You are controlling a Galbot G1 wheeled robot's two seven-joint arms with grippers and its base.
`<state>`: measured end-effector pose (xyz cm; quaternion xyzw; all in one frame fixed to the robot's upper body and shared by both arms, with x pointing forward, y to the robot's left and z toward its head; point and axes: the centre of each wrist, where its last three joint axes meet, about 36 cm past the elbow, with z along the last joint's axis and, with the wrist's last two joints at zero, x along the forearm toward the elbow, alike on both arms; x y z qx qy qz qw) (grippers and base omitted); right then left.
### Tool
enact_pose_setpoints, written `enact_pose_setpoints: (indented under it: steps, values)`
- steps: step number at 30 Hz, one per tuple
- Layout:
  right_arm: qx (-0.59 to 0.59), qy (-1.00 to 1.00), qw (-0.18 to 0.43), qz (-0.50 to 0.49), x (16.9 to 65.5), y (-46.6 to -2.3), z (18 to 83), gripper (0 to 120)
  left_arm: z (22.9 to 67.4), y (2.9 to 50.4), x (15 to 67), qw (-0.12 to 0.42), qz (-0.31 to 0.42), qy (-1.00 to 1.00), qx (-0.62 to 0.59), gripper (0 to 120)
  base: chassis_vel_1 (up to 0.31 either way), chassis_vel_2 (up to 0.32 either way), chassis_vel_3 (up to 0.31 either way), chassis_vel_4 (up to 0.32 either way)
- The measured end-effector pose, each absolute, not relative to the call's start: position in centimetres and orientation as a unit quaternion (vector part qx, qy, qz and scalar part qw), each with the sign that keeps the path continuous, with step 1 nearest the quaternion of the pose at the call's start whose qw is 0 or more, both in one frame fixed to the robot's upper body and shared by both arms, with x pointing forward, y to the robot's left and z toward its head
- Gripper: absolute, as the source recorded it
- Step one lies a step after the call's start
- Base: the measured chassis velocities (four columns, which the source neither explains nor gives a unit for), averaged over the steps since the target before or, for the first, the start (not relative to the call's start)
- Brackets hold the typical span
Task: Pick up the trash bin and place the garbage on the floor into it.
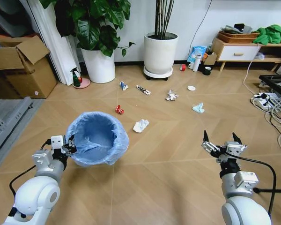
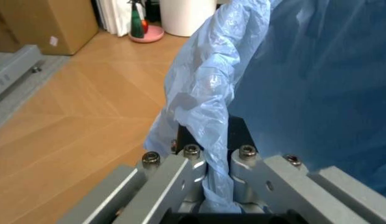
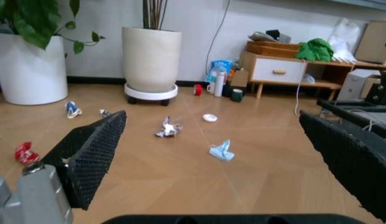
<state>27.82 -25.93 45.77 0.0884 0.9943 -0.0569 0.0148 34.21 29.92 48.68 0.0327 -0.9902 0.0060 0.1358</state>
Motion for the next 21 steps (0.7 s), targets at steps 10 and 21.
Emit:
enact_pose_setpoints:
  steps: [10, 21]
  values:
    - [0.088, 0.994, 0.013, -0.059, 27.87, -25.86, 45.48, 100, 48.39, 29.85, 34.21, 0.138, 0.006, -0.990, 0.030, 0, -0.206, 0.220, 0.201, -0.220]
    - [0.089, 0.994, 0.011, -0.060, 27.88, -25.83, 45.26, 100, 48.10, 29.91, 34.50, 0.141, 0.008, -0.990, 0.028, 0, -0.106, 0.211, 0.102, -0.213]
